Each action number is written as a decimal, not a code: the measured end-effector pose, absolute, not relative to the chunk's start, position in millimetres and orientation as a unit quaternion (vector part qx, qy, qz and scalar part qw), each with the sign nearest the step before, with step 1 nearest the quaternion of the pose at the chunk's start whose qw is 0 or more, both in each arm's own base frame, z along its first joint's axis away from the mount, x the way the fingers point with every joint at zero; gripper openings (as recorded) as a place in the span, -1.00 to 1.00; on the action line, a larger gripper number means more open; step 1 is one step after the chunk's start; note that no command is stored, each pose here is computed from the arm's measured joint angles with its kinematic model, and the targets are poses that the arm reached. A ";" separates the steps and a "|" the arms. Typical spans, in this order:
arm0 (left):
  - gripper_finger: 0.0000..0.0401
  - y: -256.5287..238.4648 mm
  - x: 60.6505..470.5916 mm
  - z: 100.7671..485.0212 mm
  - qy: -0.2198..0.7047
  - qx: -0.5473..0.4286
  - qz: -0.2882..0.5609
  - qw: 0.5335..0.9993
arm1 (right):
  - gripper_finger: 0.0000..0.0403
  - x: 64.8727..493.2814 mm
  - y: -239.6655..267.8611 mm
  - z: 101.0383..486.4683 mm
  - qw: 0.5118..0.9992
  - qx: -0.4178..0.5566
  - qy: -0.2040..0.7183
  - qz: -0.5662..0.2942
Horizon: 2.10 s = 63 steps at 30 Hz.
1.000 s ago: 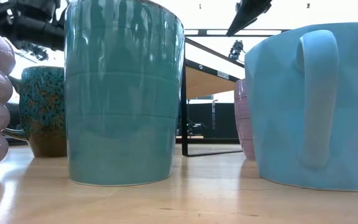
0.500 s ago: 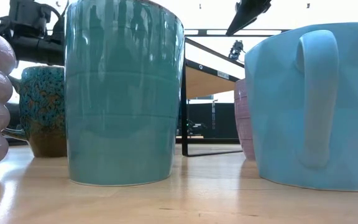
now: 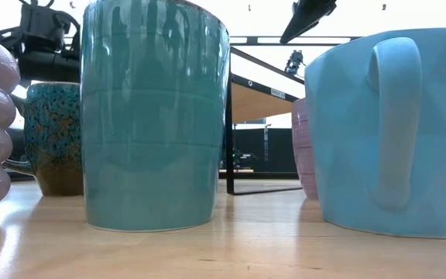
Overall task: Place coffee mugs
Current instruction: Put the yellow mug on the shelf
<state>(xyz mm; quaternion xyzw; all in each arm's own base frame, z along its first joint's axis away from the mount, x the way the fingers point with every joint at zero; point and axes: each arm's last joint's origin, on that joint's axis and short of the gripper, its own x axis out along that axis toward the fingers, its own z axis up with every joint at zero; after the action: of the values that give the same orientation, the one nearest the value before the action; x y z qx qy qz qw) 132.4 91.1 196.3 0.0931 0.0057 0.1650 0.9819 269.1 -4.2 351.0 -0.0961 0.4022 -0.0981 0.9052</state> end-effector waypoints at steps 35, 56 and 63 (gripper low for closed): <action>-0.39 95.7 141.4 189.8 0.008 0.097 0.136 0.986 | -0.32 269.1 -3.6 351.0 0.906 -0.088 0.402 -0.096; -0.36 108.8 136.2 203.3 0.001 0.073 0.052 0.996 | -0.32 269.7 -3.2 351.3 0.909 -0.084 0.399 -0.090; -0.41 110.6 138.3 198.7 0.013 0.072 0.044 0.996 | -0.32 269.7 -3.2 351.4 0.909 -0.086 0.399 -0.088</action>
<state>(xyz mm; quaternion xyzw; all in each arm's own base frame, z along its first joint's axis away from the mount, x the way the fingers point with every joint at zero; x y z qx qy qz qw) 138.3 110.6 198.7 0.0718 0.0132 0.0438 0.9964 269.7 -3.2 351.4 -0.0864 0.3986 -0.0883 0.9088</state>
